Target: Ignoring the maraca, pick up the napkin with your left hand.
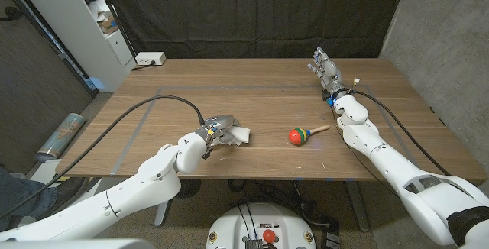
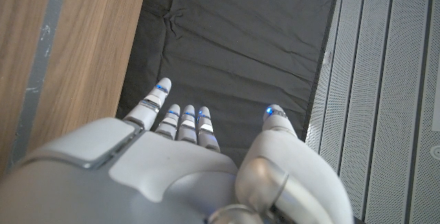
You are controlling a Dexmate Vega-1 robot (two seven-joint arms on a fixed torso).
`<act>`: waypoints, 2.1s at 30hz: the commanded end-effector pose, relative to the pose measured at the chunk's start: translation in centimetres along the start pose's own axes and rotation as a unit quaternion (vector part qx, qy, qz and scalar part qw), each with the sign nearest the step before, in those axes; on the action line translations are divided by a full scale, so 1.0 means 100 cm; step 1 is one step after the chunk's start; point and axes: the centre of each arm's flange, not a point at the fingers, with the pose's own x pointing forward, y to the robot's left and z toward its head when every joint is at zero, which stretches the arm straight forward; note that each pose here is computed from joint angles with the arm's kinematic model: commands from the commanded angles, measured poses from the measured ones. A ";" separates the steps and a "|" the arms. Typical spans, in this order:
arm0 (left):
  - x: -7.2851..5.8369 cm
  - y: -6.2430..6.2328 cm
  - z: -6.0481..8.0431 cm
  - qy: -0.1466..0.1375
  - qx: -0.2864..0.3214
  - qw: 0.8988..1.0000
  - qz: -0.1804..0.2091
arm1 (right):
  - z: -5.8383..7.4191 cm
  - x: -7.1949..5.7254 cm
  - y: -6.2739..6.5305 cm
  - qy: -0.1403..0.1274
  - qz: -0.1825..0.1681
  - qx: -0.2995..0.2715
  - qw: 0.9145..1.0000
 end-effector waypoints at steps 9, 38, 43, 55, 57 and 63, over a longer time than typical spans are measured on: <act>-0.007 0.005 0.002 0.007 0.002 1.000 0.008 | 0.003 -0.004 -0.001 -0.004 0.000 0.002 1.000; -0.014 0.032 -0.001 -0.018 -0.012 0.998 0.052 | 0.009 -0.007 0.004 -0.011 0.001 -0.004 1.000; -0.014 0.036 -0.001 -0.027 -0.016 0.998 0.057 | 0.010 -0.008 0.004 -0.013 0.000 -0.005 1.000; -0.013 0.050 -0.006 -0.054 -0.029 0.997 0.053 | 0.012 -0.009 0.005 -0.014 -0.003 -0.006 1.000; -0.013 0.053 -0.005 -0.051 -0.022 0.997 0.056 | 0.012 -0.009 0.005 -0.014 -0.006 -0.004 1.000; -0.015 0.062 -0.007 -0.052 -0.013 0.996 0.067 | 0.012 -0.008 0.006 -0.014 -0.008 -0.011 1.000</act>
